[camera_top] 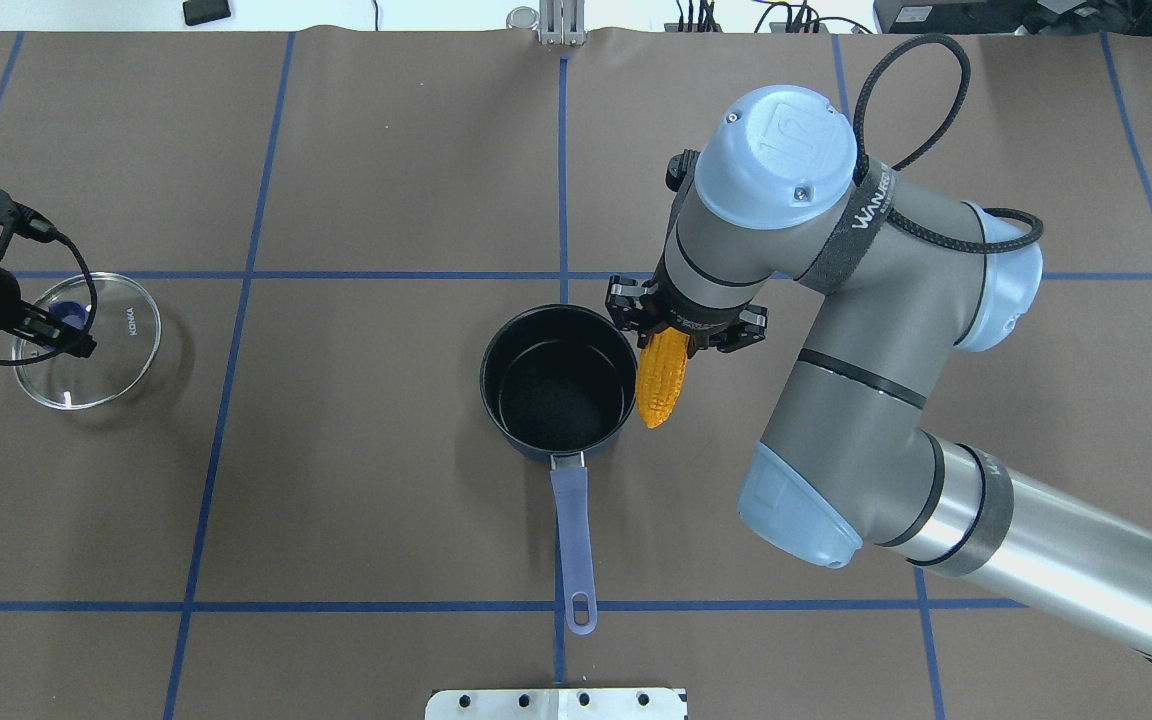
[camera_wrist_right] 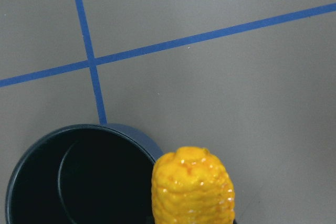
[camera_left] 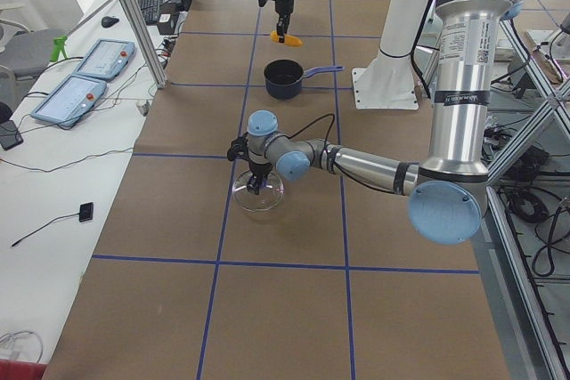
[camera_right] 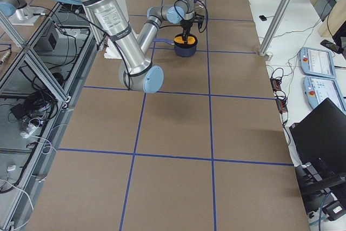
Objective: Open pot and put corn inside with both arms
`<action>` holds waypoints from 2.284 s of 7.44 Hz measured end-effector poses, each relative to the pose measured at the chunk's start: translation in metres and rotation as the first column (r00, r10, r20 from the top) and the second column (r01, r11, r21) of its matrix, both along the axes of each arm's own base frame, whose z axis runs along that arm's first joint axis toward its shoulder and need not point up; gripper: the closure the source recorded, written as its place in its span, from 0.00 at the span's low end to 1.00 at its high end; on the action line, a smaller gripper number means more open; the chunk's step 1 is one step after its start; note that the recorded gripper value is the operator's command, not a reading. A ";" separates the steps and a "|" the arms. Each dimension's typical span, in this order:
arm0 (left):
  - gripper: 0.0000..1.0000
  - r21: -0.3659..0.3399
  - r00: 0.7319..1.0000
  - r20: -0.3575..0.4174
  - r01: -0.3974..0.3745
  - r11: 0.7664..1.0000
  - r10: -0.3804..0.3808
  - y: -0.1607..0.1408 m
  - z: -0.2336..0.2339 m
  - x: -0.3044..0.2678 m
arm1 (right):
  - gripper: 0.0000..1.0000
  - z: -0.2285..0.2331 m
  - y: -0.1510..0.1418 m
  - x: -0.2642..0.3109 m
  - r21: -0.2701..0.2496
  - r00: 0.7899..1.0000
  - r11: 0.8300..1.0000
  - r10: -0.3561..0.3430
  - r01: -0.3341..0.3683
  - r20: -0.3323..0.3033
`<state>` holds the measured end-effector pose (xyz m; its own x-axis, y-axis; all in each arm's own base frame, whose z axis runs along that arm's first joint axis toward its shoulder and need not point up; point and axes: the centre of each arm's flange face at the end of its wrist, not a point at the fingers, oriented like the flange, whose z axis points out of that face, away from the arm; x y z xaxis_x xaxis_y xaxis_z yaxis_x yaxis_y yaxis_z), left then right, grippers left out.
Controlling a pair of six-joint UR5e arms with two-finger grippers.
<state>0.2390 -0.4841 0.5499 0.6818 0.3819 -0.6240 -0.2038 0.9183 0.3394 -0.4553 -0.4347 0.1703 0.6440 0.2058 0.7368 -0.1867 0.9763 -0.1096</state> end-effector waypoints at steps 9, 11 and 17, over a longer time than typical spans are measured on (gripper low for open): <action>0.06 -0.006 1.000 0.005 -0.003 1.000 0.003 -0.004 0.002 0.006 | 1.00 -0.018 0.014 -0.037 0.009 1.000 1.000 0.002 -0.002 -0.011; 0.03 0.001 1.000 -0.008 0.000 1.000 0.000 -0.006 -0.004 0.002 | 1.00 -0.031 0.012 -0.061 0.008 1.000 1.000 0.002 -0.002 -0.020; 0.03 0.001 0.998 -0.069 0.004 1.000 -0.004 0.010 -0.026 -0.028 | 0.79 -0.020 -0.018 -0.112 0.026 0.999 1.000 0.011 -0.010 -0.041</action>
<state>0.2113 -0.4744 0.5242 0.6384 0.3800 -0.6693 -0.1762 0.9187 0.3536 -0.5674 -0.4531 0.1506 0.6715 0.1946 0.7150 -0.2012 0.9765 -0.0768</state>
